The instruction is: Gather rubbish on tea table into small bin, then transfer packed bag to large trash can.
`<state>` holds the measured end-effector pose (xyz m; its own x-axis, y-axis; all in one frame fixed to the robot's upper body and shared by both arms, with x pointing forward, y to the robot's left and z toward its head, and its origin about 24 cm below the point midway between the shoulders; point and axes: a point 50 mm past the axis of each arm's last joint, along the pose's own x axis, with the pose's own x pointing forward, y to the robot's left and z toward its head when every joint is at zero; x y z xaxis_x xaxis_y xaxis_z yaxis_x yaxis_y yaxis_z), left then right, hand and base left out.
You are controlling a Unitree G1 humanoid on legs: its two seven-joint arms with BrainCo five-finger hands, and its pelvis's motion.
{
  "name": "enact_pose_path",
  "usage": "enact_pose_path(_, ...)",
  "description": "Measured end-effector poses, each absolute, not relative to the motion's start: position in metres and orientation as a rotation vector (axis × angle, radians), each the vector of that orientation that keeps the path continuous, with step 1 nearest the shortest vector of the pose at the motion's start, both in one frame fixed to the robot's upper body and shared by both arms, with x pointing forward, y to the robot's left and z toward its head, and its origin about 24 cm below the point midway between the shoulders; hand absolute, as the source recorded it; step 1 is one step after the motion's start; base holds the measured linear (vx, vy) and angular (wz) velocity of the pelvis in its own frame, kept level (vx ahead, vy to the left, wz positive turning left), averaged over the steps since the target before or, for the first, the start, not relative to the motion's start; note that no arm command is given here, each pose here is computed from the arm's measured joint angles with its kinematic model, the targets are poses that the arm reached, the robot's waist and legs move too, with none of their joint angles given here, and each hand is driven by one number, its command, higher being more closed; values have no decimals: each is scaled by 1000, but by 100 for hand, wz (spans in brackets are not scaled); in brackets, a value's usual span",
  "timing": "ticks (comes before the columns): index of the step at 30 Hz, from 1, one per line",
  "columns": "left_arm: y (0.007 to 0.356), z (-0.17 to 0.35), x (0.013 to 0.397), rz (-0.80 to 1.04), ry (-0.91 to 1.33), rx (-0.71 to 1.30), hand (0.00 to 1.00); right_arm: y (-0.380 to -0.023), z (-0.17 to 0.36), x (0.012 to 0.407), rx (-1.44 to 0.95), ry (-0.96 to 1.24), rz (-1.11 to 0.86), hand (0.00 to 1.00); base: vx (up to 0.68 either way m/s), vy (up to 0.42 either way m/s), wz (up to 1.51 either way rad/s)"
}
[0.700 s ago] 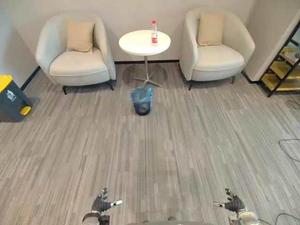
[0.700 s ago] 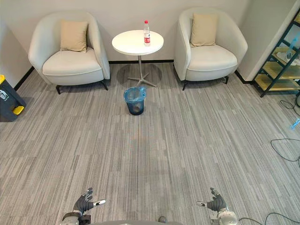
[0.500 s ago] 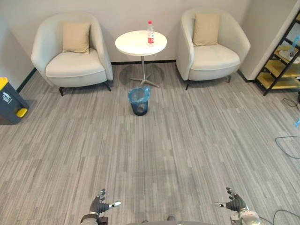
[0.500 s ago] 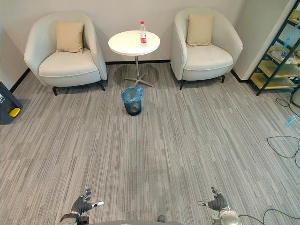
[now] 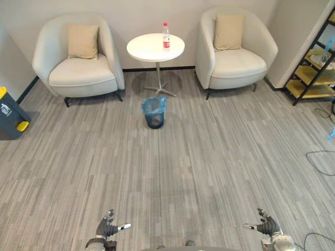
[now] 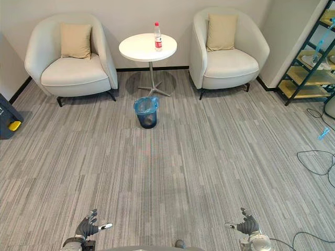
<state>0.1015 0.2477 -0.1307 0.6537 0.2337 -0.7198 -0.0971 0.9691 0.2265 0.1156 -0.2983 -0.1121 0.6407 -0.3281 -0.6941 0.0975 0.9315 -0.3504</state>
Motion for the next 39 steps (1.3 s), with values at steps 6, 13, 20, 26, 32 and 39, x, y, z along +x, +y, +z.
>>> enact_pose_path(6,240,-127,110,195,793,134,0,-296,-106,138,-229,772,-289,0,-20,34,-24)
enact_pose_path(13,239,-118,128,168,739,150,0,-278,-109,149,-162,747,-278,0,160,9,-35)
enact_pose_path(20,230,-109,161,136,659,138,0,-283,-97,162,-182,679,-282,0,542,-148,9)
enact_pose_path(26,219,-114,155,147,676,106,0,-259,-96,174,-121,631,-238,0,615,-195,-39)
enact_pose_path(32,205,-117,143,133,684,71,0,-265,-88,184,-128,594,-262,0,543,38,-54)
enact_pose_path(39,217,-120,130,190,713,70,0,-253,-106,166,-122,684,-229,0,688,170,-4)
